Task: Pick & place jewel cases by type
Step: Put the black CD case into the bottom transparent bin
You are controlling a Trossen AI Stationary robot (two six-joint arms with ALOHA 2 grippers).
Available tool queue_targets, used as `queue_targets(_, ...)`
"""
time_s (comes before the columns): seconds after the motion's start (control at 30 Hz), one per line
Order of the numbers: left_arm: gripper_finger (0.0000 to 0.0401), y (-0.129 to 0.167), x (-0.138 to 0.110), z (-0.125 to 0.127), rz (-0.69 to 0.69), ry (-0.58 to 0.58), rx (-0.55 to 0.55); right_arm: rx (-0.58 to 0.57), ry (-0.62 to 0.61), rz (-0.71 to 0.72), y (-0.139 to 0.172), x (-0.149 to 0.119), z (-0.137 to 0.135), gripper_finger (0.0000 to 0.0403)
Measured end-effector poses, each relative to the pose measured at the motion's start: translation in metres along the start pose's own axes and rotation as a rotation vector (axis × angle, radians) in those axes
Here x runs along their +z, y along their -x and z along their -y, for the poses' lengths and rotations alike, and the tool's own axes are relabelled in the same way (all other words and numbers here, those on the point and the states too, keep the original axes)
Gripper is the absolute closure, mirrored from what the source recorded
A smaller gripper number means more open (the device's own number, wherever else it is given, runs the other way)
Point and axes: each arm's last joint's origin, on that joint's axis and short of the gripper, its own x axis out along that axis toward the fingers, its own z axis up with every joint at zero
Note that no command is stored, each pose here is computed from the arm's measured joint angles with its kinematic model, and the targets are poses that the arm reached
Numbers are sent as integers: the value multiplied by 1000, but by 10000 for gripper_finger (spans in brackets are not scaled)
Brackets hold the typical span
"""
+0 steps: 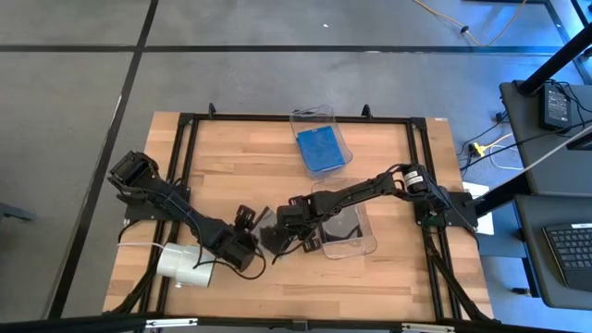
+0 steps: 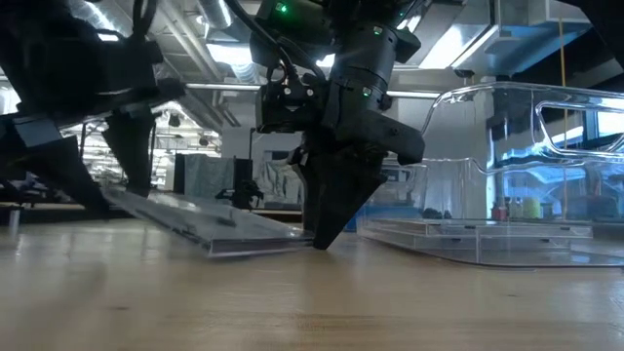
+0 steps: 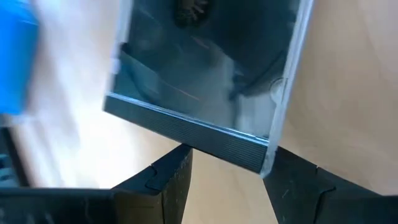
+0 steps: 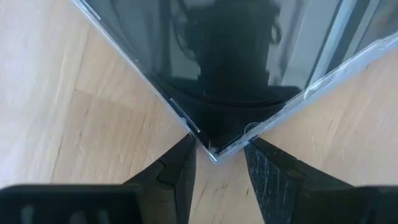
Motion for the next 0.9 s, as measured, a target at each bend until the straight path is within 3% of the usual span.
queue_targets(0.47,219,18,5,10,107,-87,383,-2,6,12,0,1,0,264)
queue_targets(0.9,219,20,11,9,163,-47,488,-5,5,23,0,3,1,264)
